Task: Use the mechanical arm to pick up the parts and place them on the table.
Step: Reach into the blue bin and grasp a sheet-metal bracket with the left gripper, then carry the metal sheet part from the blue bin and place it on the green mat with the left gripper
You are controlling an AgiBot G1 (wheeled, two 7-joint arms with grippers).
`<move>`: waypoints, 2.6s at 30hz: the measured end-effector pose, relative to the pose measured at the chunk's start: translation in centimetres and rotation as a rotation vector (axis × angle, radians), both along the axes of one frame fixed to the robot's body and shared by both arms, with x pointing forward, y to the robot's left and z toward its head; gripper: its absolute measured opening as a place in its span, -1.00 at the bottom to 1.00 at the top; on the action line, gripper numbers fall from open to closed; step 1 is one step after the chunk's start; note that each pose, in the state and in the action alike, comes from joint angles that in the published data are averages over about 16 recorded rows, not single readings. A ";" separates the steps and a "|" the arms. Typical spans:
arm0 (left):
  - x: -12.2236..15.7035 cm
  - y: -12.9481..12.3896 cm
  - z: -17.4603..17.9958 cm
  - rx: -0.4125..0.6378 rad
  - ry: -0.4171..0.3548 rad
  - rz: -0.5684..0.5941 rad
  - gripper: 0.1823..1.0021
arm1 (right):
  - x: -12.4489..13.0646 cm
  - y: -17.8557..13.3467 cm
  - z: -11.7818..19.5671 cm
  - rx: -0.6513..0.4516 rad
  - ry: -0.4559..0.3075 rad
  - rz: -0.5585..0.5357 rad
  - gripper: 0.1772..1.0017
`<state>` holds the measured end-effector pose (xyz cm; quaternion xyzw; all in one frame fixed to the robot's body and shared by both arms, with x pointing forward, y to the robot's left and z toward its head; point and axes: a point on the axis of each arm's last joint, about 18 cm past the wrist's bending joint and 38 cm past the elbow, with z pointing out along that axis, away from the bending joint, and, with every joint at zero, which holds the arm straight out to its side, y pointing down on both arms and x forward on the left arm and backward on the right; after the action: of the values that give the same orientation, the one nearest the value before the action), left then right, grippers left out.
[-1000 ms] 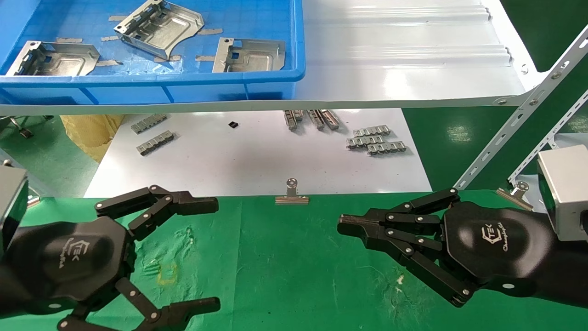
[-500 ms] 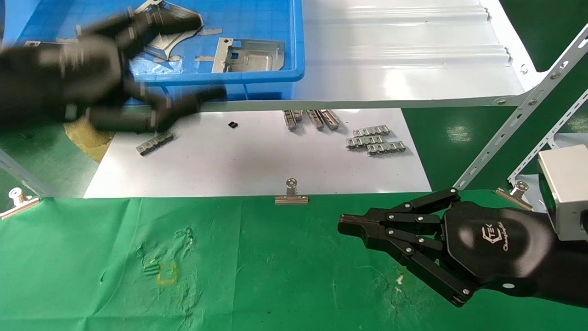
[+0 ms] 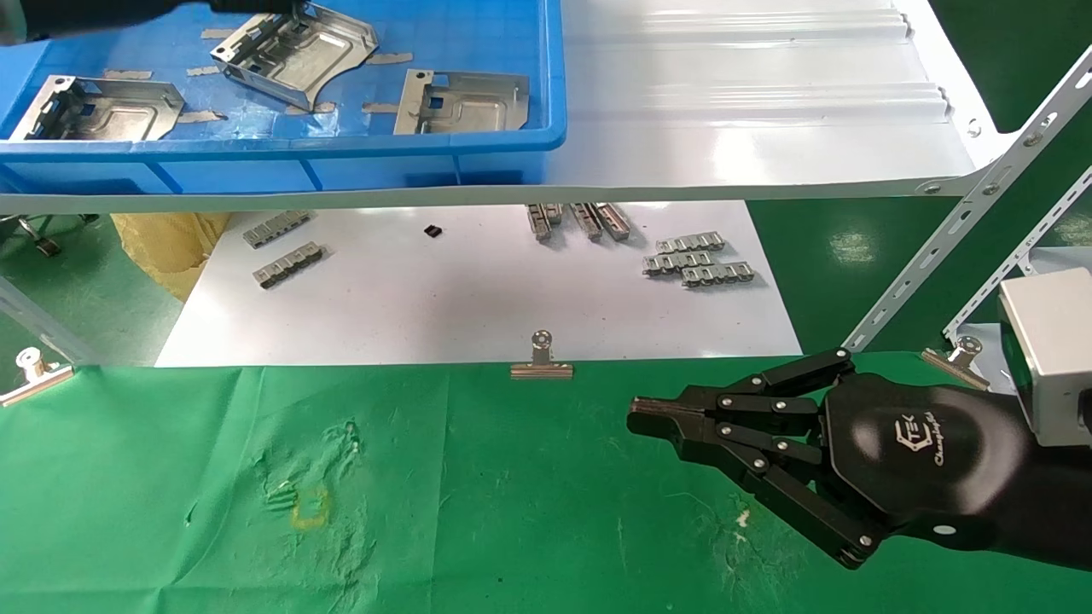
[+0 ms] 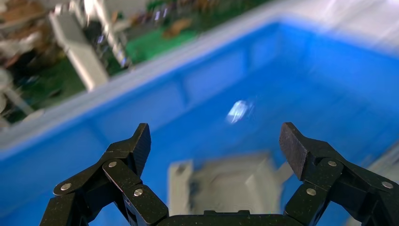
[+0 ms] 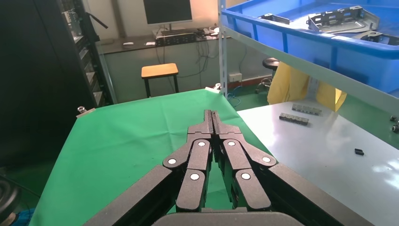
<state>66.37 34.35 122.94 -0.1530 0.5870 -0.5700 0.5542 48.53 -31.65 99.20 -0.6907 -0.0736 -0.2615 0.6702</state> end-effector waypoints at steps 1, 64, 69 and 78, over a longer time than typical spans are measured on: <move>0.4 0.2 -0.1 0.003 0.011 0.024 0.99 | 0.0 0.0 0.0 0.000 0.000 0.000 -0.96; -9.2 -2.4 -4.9 0.354 -0.046 -0.481 -0.78 | 0.0 0.0 0.0 0.000 0.000 0.000 1.00; -10.0 -2.2 -8.3 0.445 -0.038 -0.505 -0.78 | 0.0 0.0 0.0 0.000 0.000 0.000 1.00; -9.2 -0.3 -16.4 0.628 0.085 -0.472 -0.78 | 0.0 0.0 0.0 0.000 0.000 0.000 1.00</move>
<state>57.14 34.10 106.56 0.1399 0.7743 -0.4674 0.4031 48.53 -31.65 99.20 -0.6907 -0.0736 -0.2615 0.6702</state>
